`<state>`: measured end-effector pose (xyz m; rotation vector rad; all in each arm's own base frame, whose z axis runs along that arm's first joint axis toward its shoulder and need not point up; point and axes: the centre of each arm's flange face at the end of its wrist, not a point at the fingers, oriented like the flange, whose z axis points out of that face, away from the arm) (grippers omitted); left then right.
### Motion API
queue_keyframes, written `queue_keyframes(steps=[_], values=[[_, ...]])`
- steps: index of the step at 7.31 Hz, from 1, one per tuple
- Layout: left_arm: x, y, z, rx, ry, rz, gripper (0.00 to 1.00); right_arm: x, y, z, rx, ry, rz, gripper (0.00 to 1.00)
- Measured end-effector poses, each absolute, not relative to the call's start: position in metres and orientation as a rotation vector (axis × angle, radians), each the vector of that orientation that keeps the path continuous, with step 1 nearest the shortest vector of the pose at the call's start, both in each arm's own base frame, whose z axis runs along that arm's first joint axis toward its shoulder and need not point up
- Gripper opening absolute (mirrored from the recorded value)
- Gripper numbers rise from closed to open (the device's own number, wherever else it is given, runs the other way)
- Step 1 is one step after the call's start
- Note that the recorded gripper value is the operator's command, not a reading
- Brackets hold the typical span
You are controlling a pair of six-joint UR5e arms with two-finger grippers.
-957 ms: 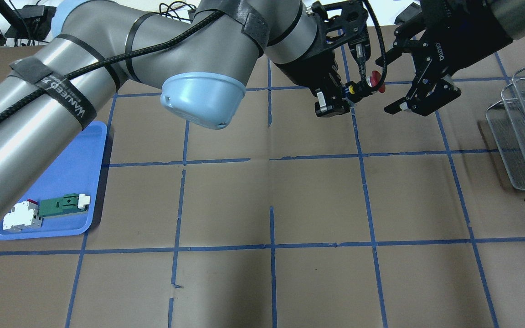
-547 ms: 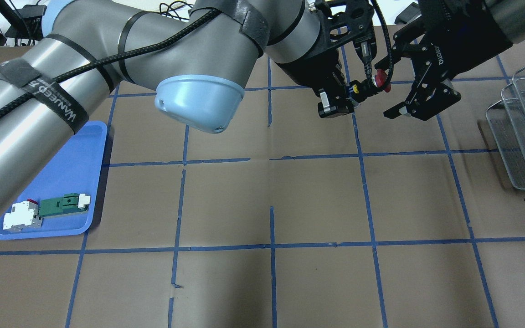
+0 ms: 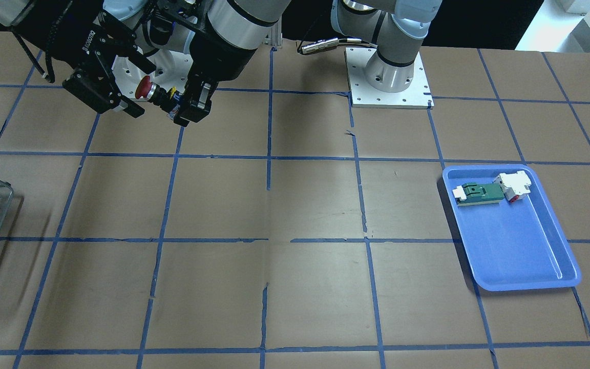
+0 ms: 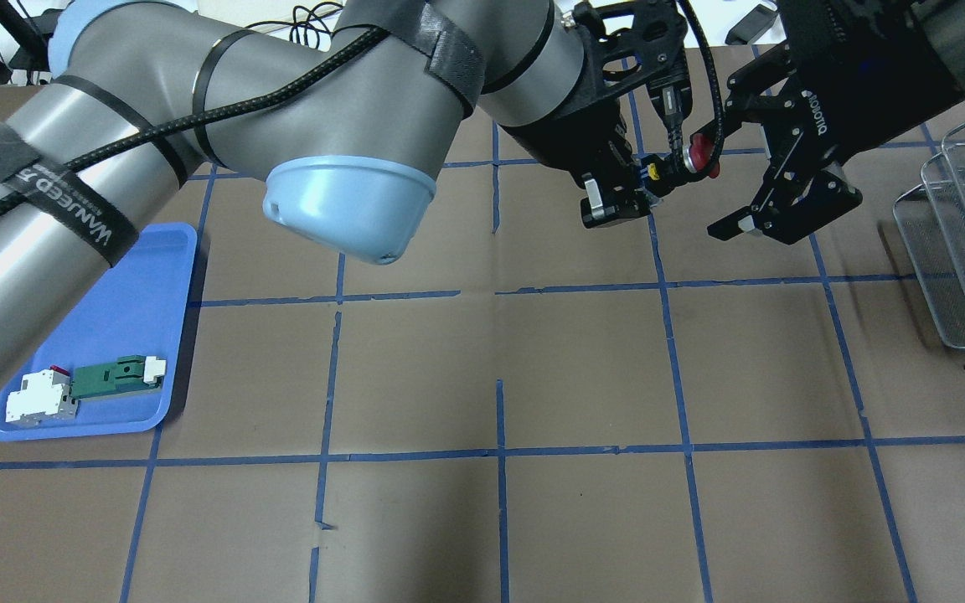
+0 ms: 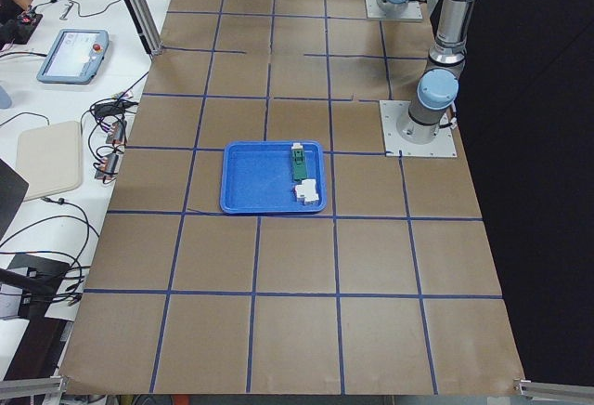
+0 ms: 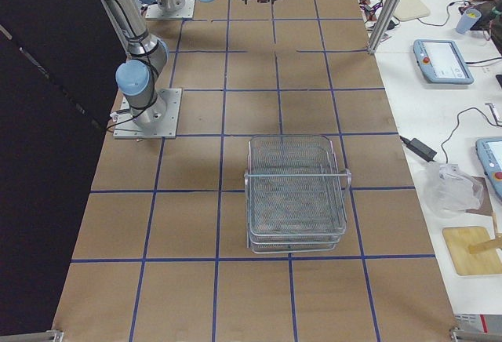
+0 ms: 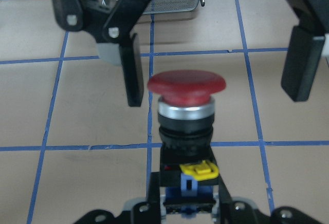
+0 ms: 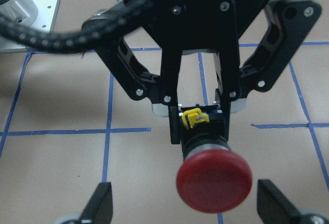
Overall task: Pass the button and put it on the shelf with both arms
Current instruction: 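Close the right gripper on the button's red head beside the left gripper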
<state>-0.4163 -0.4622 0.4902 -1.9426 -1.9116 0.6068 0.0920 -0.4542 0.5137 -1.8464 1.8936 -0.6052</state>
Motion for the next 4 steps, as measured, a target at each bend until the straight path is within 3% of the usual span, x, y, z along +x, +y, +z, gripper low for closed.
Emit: queue_keyframes(steps=[4], values=[[-0.4136,-0.4567,0.4912,-1.943,-1.911,0.608,0.0,0.0989,-0.4511,0.5226,-1.795,1.874,-0.677,1.0]])
